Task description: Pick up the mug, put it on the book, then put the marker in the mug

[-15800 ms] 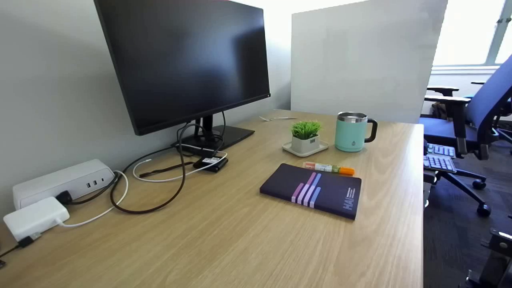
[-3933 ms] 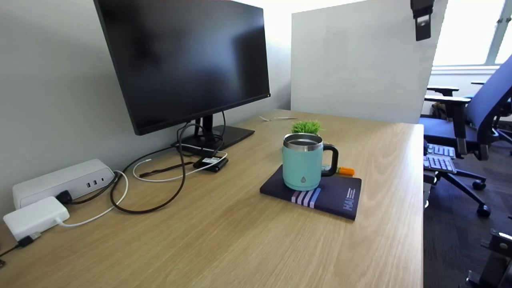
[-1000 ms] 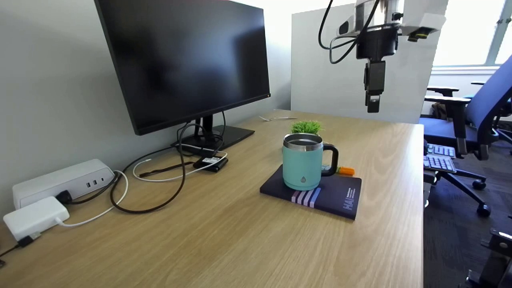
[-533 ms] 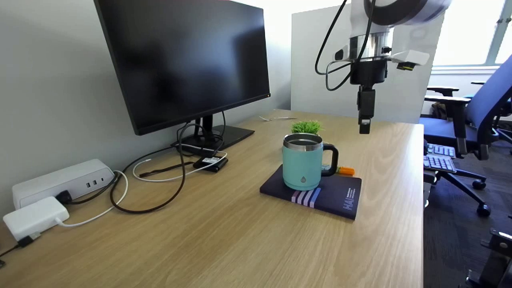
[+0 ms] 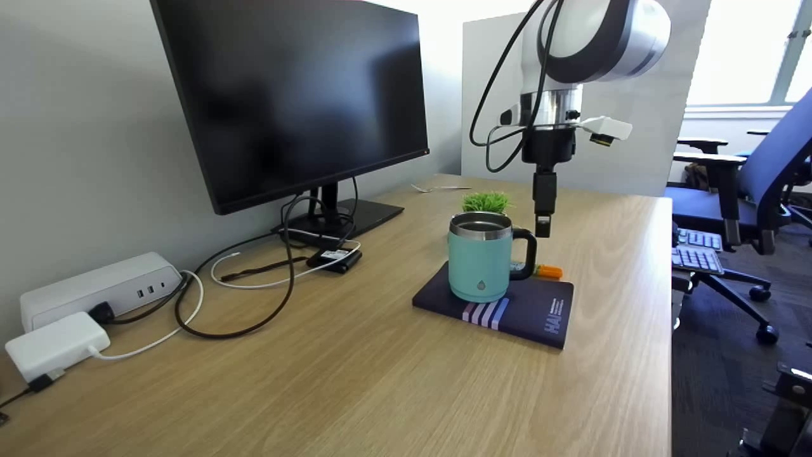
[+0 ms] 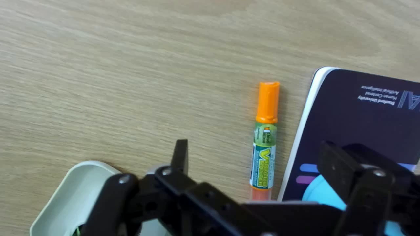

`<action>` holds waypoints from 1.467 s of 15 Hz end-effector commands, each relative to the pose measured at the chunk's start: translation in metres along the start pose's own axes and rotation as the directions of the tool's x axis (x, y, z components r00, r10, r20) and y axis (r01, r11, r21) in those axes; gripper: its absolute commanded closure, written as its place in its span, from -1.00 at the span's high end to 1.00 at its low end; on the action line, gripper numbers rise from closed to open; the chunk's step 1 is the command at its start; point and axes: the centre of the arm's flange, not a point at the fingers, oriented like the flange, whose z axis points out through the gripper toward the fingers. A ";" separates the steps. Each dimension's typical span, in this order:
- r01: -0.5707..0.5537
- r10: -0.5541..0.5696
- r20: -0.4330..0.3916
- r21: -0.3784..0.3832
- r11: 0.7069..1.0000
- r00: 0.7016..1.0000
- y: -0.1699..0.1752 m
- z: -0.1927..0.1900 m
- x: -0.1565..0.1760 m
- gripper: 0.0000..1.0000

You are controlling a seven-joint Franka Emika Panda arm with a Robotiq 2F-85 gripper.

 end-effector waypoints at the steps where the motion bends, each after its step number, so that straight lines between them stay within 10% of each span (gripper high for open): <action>1: 0.024 -0.023 -0.016 0.013 1.000 1.000 0.004 0.008 0.014 1.00; 22: 0.045 -0.048 0.044 0.076 0.996 0.998 -0.011 0.054 0.003 1.00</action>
